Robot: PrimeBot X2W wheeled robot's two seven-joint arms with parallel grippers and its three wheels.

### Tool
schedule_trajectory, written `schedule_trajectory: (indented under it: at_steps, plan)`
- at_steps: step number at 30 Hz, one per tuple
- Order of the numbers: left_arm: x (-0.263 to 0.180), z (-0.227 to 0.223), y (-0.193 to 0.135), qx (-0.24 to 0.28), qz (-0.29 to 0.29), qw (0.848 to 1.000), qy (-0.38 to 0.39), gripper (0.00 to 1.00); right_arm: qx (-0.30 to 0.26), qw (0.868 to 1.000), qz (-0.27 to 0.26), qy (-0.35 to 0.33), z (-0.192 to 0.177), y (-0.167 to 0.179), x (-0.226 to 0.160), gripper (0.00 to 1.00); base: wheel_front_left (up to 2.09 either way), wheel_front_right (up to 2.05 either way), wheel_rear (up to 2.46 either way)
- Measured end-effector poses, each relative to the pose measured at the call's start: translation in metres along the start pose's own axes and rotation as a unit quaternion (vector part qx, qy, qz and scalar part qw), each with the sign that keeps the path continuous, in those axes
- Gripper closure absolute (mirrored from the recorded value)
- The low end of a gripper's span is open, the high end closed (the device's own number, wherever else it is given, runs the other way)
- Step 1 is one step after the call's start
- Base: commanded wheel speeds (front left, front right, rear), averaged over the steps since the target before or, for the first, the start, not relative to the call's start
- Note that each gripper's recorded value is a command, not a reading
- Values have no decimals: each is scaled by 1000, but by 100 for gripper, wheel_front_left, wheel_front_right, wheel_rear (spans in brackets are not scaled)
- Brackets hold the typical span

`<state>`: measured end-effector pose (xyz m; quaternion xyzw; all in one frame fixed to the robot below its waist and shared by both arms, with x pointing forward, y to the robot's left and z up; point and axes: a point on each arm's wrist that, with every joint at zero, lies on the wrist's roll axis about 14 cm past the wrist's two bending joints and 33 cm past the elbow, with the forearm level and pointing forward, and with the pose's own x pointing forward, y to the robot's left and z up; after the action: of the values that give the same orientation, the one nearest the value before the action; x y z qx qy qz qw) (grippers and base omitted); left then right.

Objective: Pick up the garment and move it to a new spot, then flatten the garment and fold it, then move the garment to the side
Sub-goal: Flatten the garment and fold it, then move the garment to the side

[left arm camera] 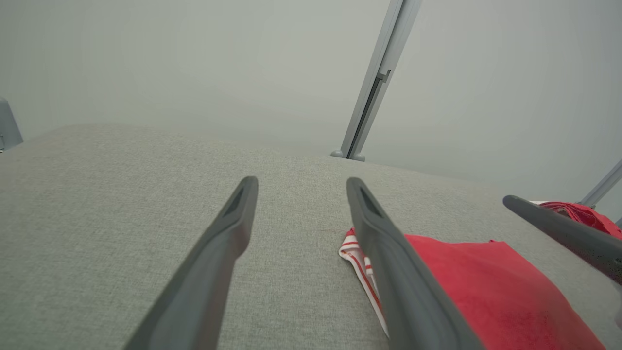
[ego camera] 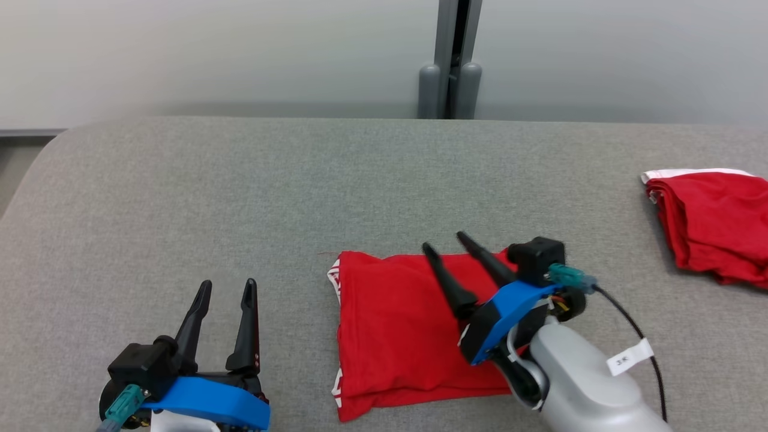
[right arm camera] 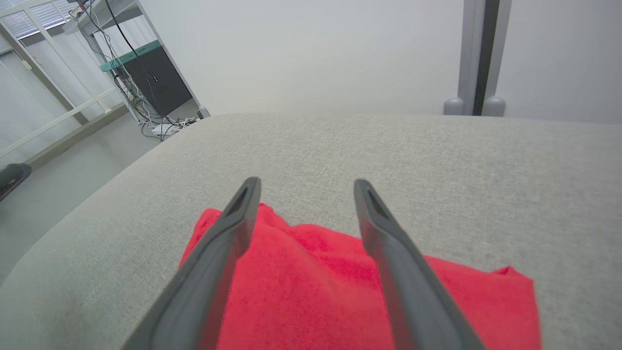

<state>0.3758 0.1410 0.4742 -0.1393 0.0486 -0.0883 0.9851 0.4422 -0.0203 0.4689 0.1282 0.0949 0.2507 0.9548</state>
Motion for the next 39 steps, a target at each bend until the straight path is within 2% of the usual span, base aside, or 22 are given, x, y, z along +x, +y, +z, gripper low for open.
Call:
schedule_trajectory:
  at_steps: [6,11,14,23,39]
  plan:
    - [1,0,-6,-6,-3,1000,-4,0,-24,993,-91,-67,36,-54,-30,0,0,0,0]
    - [-5,-11,-7,-12,-1,1000,8,0,-39,982,-161,-89,34,-86,-77,0,0,0,0]
    - [-6,-15,-7,-14,1,1000,13,0,-47,977,-184,-100,34,-94,-98,0,0,0,0]
    - [-7,-19,-1,-18,13,1000,14,0,-24,975,-194,-109,23,-87,-125,0,0,0,0]
    - [-11,-24,3,-13,16,1000,17,0,-30,974,-195,-109,22,-86,-128,0,0,0,0]
